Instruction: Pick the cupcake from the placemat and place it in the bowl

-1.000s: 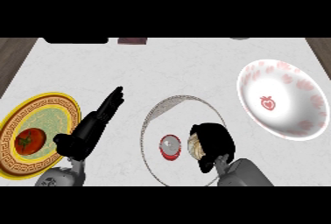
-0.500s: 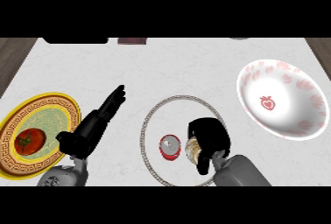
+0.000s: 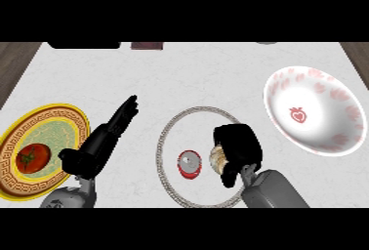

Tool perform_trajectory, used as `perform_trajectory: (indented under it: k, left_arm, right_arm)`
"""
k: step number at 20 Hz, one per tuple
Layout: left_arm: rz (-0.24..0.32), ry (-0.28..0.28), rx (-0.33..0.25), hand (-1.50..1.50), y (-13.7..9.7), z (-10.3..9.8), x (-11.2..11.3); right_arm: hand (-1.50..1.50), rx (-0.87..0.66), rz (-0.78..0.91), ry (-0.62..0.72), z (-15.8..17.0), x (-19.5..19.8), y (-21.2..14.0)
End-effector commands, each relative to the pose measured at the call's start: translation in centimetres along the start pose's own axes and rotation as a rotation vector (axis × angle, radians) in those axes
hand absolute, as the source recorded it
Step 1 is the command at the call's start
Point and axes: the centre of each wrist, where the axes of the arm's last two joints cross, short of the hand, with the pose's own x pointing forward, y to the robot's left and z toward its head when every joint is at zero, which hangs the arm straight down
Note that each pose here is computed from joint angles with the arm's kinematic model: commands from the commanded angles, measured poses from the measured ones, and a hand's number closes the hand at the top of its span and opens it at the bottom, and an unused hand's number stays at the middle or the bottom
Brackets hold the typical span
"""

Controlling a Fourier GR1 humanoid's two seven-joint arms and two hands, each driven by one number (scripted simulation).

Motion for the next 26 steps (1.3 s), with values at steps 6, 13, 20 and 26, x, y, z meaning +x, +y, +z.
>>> perform_trajectory:
  k: [6,13,20,26]
  left_arm:
    - [0.003,0.007,0.011,0.0,-0.1,-0.9,0.4]
    - [0.006,0.011,0.01,0.0,0.8,-0.6,0.0]
    - [-0.007,-0.001,-0.01,0.0,0.9,-0.7,0.4]
    - [0.0,-0.01,-0.004,0.0,-0.9,-0.6,-1.1]
  right_arm:
    - [1.5,-0.448,-0.093,0.065,3.2,1.8,-6.7]
    - [1.5,-0.672,-0.378,0.05,6.3,-0.4,-11.2]
    - [1.5,-0.676,-0.321,0.19,4.0,-7.5,-15.3]
    - [1.5,-0.793,-0.138,0.283,1.3,-12.0,-12.2]
